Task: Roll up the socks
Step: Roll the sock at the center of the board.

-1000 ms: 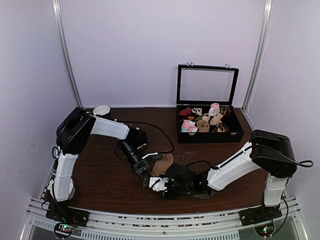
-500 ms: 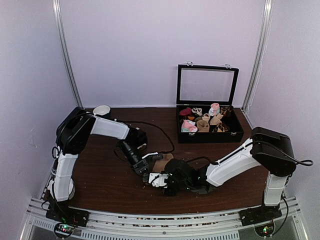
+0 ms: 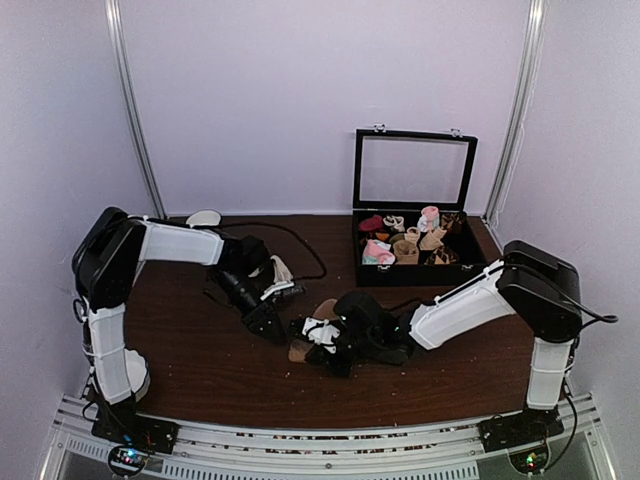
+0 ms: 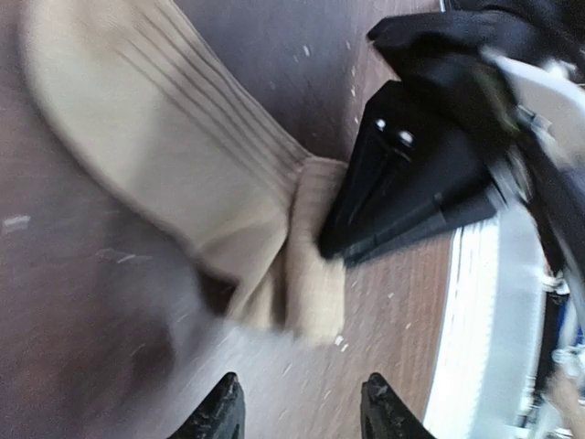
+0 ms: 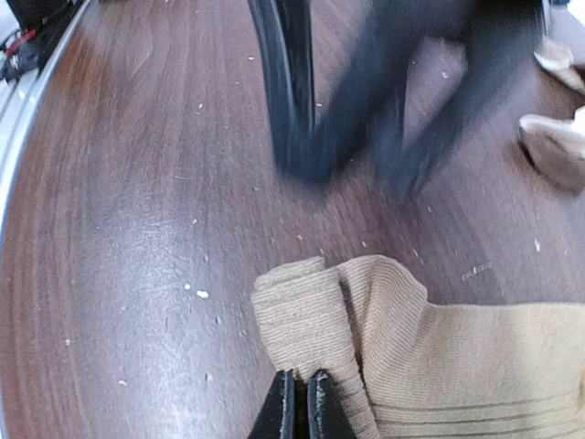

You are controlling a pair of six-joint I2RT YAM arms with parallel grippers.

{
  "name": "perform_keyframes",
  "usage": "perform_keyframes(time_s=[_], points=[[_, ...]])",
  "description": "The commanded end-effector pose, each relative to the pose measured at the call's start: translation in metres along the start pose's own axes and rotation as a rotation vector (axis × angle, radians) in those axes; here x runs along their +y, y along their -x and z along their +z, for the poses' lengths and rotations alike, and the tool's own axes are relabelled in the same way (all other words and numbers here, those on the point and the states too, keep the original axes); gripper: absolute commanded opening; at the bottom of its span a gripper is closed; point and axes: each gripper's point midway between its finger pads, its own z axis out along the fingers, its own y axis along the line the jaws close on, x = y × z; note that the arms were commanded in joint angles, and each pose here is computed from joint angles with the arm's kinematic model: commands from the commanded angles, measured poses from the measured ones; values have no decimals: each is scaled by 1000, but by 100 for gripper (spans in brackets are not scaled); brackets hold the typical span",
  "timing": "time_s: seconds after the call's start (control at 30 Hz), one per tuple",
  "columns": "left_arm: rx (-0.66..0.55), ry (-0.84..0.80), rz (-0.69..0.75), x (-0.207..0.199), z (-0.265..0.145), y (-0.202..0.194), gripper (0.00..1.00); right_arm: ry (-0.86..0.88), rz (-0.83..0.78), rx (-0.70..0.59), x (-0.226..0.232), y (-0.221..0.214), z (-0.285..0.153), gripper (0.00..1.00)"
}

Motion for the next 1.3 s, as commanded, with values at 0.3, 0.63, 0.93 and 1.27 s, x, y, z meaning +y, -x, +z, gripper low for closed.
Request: perform_keyframes(time_s=[0.3, 0.63, 0.93, 1.27], points=[[-72, 113, 422, -21, -2, 8, 39, 219, 606, 156, 3, -60, -3, 0], [11, 259, 659, -18, 31, 21, 44, 282, 845, 106, -21, -77, -7, 0], [29, 361, 732, -2, 37, 40, 45, 276, 843, 173, -19, -91, -2, 0], [68, 334, 748, 4, 50, 37, 31, 280, 844, 173, -21, -92, -2, 0]])
